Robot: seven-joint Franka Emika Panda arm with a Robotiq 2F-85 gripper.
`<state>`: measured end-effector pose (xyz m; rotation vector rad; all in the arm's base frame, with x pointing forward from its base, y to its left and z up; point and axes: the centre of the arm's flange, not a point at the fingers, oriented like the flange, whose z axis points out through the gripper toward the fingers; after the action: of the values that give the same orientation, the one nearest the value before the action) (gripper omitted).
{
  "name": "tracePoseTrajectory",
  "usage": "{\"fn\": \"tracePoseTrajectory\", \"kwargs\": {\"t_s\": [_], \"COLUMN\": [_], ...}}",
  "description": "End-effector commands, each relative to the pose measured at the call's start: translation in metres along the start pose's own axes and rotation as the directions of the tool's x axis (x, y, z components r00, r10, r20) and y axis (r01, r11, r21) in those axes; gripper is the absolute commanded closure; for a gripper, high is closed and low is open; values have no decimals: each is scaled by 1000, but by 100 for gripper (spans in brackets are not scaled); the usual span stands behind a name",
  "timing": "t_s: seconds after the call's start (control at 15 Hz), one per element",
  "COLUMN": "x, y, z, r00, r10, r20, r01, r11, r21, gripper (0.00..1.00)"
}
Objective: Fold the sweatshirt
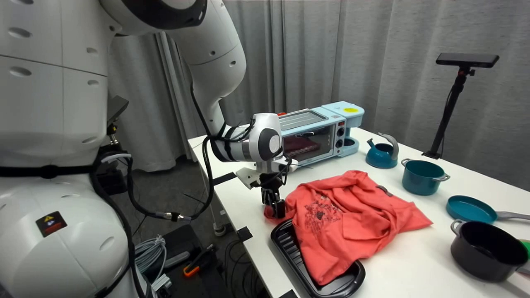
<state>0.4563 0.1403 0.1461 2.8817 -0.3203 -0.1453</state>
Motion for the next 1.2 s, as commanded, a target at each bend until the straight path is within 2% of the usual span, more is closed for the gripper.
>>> {"fn": "tracePoseTrajectory", "kwargs": {"t_s": [0.0,0.33,0.67,0.87,1.13], "x": [2,14,54,90,141], "y": [7,33,61,72,77], "z": [-4,-37,-77,-95,-116], "r00": [999,997,980,950,883], "r10": [34,82,186,285,435], "r20": [1,-16,-70,-129,-177], "r01": [-34,-81,-179,-267,-399], "r11": [999,996,979,953,893], "r21": [-21,33,97,141,206], "gripper": [100,100,100,100,100]}}
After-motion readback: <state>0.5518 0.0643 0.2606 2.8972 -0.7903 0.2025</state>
